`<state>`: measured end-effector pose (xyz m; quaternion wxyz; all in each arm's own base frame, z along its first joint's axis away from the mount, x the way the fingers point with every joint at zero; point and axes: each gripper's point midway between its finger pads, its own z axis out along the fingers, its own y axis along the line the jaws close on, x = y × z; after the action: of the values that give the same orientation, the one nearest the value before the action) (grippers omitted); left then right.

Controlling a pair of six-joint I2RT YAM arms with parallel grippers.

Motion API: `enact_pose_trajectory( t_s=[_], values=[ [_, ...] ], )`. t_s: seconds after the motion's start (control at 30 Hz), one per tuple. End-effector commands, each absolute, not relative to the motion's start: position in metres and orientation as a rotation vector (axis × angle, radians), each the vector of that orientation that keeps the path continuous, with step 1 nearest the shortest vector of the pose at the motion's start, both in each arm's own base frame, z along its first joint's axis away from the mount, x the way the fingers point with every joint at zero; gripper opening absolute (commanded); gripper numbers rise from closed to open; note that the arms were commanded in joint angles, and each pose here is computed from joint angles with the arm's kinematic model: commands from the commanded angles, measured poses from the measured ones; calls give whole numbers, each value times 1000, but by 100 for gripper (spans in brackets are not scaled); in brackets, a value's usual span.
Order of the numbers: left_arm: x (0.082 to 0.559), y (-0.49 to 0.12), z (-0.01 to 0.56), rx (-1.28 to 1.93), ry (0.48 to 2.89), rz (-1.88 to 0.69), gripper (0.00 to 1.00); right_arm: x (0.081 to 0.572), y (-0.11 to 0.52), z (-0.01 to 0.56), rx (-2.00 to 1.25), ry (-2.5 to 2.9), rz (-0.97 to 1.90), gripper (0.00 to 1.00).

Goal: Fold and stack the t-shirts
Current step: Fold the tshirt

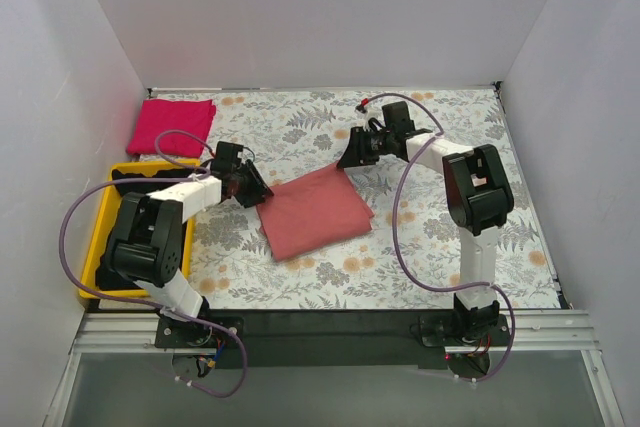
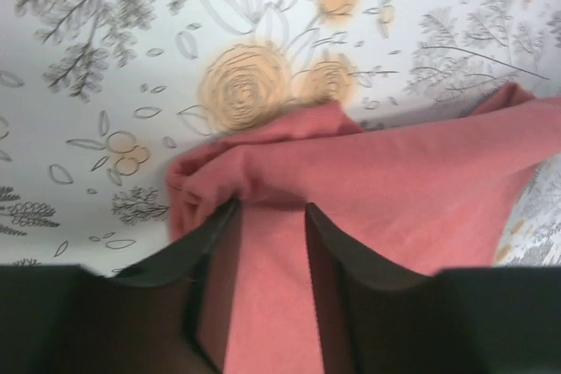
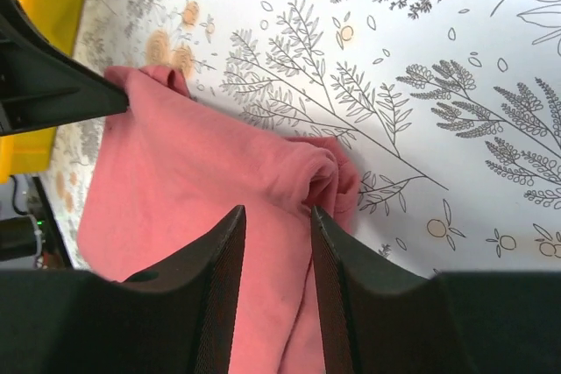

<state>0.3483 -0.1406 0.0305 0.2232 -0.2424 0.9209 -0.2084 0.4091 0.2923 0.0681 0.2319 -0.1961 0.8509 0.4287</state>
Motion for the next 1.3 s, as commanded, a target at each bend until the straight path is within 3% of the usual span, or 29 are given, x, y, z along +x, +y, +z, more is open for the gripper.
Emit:
enact_pose_trajectory(
  t_s=[0.0,0.13,0.3,0.53,0.7,1.0,1.1,1.27],
  values=[
    [375,-151,77,-599,2426,-672,37,409,306,110,-549,2192,1315,43],
    [367,-157,113,-531,2357,-760,46,398,314,145,-533,2101,1422,44],
    [347,-157,113,-553,2339,-803,43,377,341,161,-560,2050,1585,44],
    [350,-150,54,-692,2454,-722,31,383,352,125,-533,2097,1542,44],
    [352,-144,19,-807,2510,-684,28,393,351,90,-513,2151,1579,44],
    [368,-134,-15,-875,2570,-668,27,443,290,10,-106,2321,1555,43],
    [376,-136,-16,-840,2582,-698,29,446,277,15,-71,2311,1550,43],
    [406,-138,19,-680,2511,-707,41,445,273,77,-152,2198,1542,43]
  ],
)
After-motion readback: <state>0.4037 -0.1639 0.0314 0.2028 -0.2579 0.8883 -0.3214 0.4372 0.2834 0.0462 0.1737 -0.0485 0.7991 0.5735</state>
